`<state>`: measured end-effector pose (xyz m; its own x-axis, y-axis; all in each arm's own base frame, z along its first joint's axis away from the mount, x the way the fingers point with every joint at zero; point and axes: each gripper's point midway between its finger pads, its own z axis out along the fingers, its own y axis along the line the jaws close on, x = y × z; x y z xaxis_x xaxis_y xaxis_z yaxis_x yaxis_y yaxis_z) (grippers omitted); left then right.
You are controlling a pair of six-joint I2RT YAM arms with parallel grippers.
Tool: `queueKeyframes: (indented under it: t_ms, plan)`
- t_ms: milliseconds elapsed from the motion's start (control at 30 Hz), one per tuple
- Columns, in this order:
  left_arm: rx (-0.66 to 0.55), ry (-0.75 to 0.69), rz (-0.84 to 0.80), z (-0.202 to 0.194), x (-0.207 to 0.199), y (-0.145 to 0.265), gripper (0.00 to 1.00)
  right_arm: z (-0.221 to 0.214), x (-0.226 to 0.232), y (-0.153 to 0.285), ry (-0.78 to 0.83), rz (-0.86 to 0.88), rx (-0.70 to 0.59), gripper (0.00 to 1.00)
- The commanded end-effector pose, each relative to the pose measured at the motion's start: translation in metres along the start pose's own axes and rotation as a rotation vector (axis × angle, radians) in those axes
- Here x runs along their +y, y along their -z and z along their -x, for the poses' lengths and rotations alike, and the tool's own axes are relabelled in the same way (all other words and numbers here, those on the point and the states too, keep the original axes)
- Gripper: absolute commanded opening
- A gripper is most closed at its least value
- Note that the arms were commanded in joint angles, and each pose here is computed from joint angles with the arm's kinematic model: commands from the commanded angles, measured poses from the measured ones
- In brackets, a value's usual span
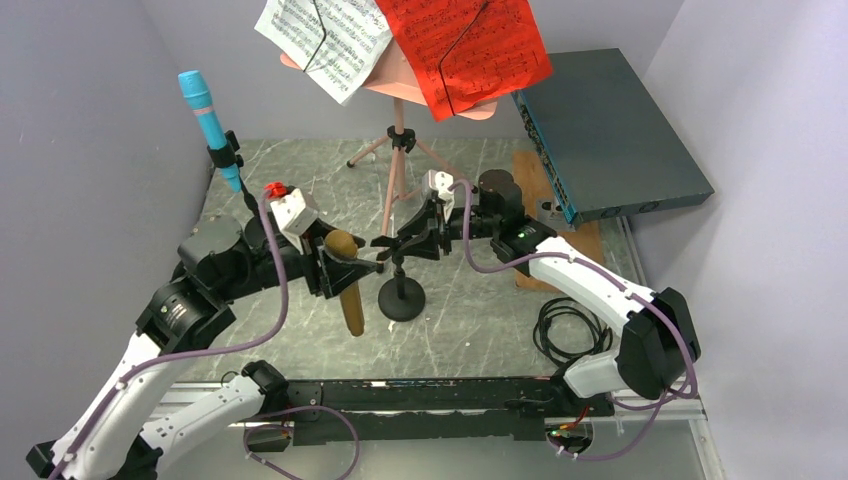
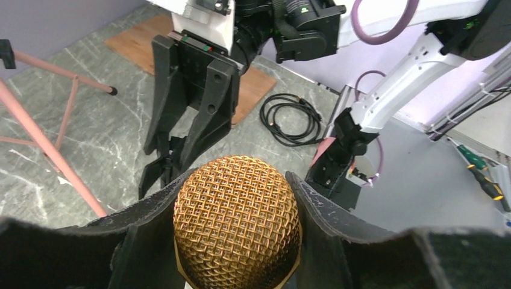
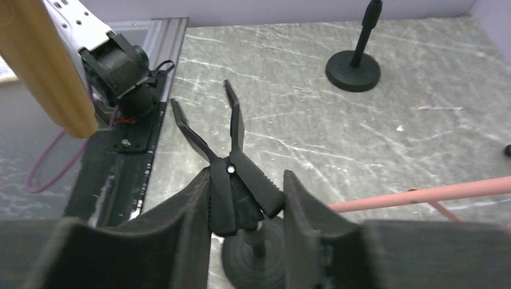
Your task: Set up the instrument practice props
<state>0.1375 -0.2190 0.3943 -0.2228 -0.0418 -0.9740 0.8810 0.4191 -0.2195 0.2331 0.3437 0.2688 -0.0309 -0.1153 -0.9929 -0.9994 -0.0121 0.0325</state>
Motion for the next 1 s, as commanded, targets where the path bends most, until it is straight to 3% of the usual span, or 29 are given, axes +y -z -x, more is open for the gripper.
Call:
queueKeyframes:
  t_ms: [0,67,200,467,967]
  plan:
    - [-0.065,-0.092,0.075,0.026,0.013,0.000,0.00,0.022,0.003,0.003,0.084,0.021,-0.046,0.23]
    - [-0.080,-0.104,0.150,0.033,0.027,-0.001,0.00,0.019,0.004,0.004,0.081,0.017,-0.039,0.01]
    - [-0.096,-0.174,0.225,0.050,0.043,-0.004,0.00,0.015,0.004,0.005,0.078,-0.003,-0.047,0.00]
    - [-0.159,-0.403,0.132,0.070,0.043,-0.032,0.00,0.016,-0.002,0.006,0.069,-0.049,-0.064,0.00]
    - [-0.200,-0.460,-0.059,0.036,0.038,-0.078,0.00,0.021,0.001,0.009,0.051,-0.072,-0.106,0.00]
